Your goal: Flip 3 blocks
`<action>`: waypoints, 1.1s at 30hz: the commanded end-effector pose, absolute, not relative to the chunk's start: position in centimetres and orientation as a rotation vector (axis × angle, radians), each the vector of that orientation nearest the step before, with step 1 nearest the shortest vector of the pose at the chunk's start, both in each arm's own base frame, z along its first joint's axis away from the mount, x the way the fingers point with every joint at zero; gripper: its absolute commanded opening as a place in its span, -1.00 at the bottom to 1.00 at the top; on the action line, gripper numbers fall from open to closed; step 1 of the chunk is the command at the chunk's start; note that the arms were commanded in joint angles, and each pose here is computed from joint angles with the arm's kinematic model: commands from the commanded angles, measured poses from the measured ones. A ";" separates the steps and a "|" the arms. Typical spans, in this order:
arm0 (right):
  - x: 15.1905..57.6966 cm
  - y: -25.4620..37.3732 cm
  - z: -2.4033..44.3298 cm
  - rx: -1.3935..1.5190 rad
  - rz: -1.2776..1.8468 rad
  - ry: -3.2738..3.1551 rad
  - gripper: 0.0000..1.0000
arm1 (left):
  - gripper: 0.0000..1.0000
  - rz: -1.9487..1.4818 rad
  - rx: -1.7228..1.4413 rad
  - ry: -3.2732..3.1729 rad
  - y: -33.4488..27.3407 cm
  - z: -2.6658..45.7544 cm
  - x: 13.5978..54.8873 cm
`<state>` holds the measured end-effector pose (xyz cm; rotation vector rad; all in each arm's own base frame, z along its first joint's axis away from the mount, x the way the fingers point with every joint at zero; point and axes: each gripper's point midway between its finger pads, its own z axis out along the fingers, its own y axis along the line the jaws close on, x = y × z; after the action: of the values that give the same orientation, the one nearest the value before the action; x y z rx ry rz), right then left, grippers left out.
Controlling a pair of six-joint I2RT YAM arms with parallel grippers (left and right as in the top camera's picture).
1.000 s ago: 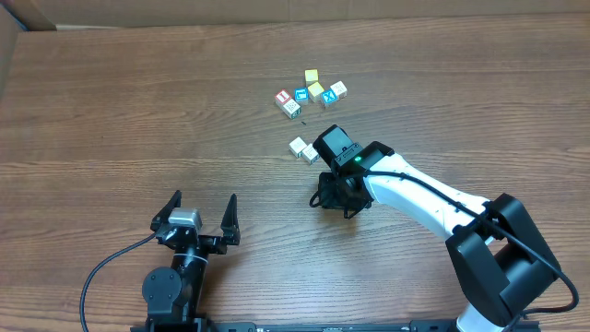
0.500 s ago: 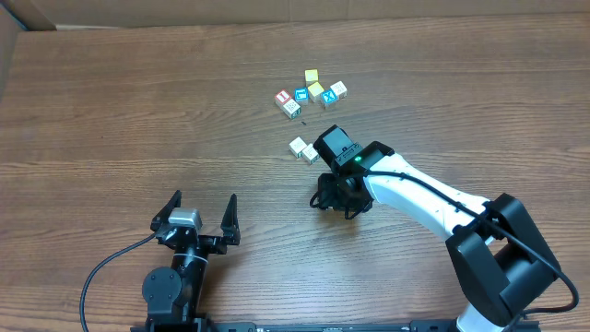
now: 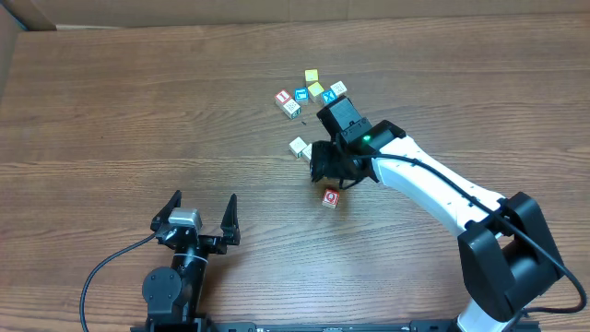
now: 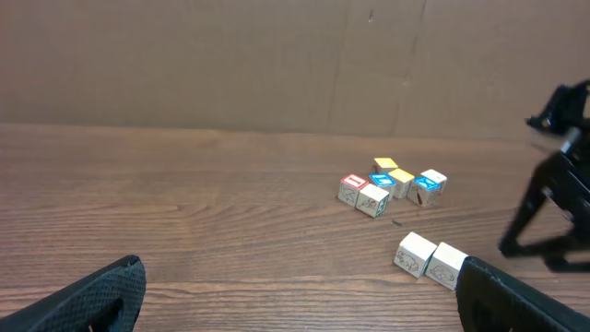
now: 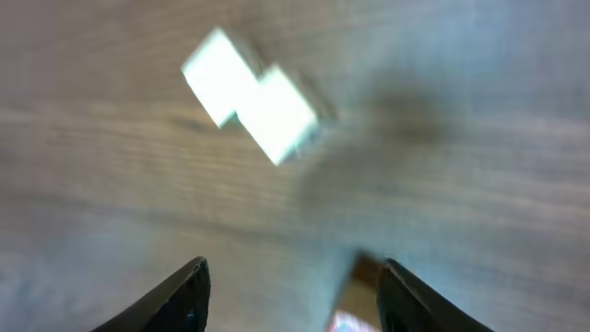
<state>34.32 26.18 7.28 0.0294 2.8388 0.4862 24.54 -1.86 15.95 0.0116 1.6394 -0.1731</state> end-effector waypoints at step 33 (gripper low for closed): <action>33.8 29.9 12.9 -0.154 0.643 2.724 -0.77 | 1.00 -0.163 0.037 1.637 -2.1 15.9 24.5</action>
<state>34.86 26.76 6.68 -0.0645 2.8123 0.3918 24.54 -1.86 15.95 0.0116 1.6394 -0.1731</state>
